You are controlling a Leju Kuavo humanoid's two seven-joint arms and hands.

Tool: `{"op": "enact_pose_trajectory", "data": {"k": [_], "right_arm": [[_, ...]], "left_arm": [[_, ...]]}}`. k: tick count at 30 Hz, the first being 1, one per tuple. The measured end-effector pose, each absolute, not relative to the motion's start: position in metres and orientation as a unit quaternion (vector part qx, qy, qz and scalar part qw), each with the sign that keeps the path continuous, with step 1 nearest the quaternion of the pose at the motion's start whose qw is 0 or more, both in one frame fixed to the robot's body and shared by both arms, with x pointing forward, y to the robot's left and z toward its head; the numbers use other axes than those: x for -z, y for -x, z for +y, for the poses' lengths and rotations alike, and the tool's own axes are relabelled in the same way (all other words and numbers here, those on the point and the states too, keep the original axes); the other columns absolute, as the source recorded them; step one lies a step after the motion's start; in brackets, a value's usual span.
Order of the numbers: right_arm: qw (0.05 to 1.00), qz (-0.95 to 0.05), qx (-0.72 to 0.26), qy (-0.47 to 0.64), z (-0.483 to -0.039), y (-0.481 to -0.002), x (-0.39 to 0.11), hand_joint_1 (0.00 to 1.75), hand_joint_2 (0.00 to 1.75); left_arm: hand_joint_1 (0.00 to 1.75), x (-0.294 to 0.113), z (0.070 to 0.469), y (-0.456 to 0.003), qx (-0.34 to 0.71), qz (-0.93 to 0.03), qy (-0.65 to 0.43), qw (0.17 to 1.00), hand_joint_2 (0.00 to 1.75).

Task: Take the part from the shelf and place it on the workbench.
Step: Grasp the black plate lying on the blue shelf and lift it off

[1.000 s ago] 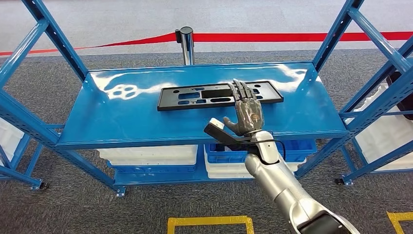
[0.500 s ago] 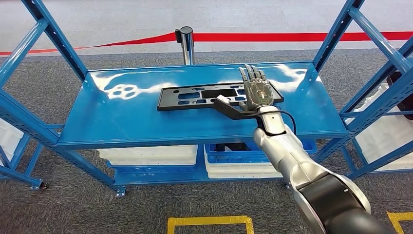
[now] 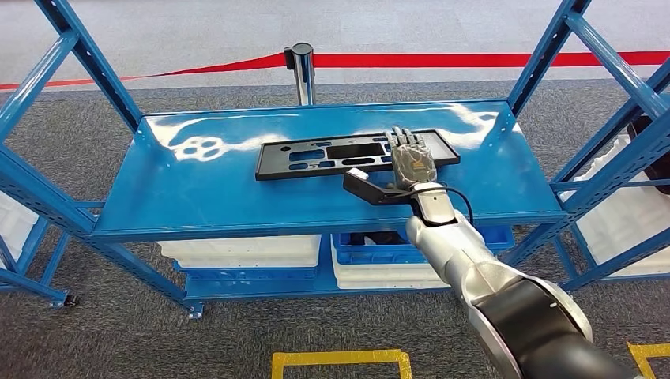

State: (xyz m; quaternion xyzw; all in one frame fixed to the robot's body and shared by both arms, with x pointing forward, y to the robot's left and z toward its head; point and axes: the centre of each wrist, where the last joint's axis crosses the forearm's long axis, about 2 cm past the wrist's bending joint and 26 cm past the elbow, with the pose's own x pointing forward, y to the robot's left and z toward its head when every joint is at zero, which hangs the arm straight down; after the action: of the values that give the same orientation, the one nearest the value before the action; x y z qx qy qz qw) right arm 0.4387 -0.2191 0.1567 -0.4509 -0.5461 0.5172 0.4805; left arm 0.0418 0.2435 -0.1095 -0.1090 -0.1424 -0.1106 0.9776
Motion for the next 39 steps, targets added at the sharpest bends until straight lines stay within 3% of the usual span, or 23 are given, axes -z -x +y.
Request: {"op": "enact_pose_trajectory", "data": {"k": [39], "right_arm": [[0.487, -0.541, -0.525, 0.441, -0.2189, -0.4336, -0.1467, 0.00, 1.75]], "left_arm": [[0.00, 0.1090, 0.2436, -0.0462, 0.123, -0.180, 0.108, 0.970, 0.00]]}}
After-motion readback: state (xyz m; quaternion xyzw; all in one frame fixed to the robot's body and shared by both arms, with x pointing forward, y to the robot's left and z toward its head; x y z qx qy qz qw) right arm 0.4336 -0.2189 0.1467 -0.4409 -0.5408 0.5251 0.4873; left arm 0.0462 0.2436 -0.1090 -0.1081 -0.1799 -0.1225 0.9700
